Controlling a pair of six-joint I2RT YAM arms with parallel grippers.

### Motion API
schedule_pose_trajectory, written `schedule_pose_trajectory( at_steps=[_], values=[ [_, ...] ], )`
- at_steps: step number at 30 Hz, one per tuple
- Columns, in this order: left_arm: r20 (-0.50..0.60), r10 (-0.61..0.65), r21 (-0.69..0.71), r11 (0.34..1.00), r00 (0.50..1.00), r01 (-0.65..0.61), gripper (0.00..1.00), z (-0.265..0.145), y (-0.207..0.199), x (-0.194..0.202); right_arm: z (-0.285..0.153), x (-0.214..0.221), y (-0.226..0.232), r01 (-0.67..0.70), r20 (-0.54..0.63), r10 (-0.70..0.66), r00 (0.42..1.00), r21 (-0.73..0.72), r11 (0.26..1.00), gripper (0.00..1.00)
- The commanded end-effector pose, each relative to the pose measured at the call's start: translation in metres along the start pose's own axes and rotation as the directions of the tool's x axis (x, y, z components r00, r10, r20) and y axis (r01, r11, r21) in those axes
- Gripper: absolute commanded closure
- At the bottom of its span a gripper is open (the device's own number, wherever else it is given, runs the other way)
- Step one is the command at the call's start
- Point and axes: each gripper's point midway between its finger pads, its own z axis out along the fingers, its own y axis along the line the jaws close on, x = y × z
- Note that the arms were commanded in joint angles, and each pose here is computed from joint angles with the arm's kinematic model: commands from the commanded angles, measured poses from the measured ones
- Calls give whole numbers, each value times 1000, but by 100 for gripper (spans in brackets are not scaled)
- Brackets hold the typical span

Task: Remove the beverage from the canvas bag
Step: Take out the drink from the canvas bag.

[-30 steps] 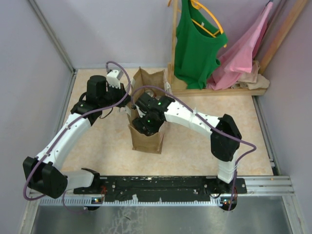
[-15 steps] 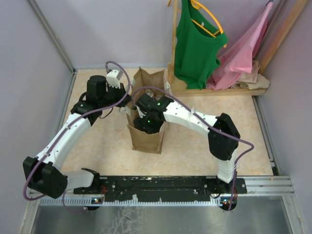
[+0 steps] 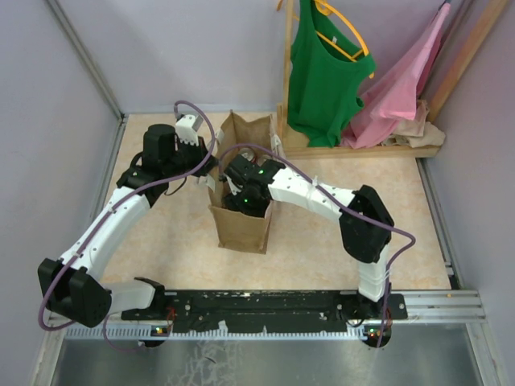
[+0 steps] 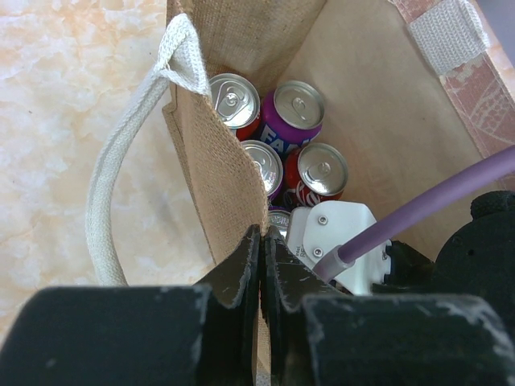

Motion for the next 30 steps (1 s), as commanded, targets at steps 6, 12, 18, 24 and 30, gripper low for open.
schedule_pose_trajectory(
  at_steps=[6,12,18,24,30],
  values=[
    [29,12,-8,1000,1000,-11,92,-1,4,-5,32,41,-18,-9,-164,24,986,90,996,100],
    [40,33,5,999,999,-33,95,-4,0,-12,-21,-10,-19,4,0,-4,1000,162,987,100],
    [103,82,45,995,991,-87,96,-15,-11,-30,-113,-80,-25,-39,277,-43,960,284,958,100],
    [122,112,61,991,986,-120,96,-16,-14,-35,-168,-109,-29,-109,446,-46,894,316,942,100],
    [121,112,68,990,986,-121,96,-13,-14,-31,-188,-115,-36,-175,550,-38,834,328,928,100]
  ],
)
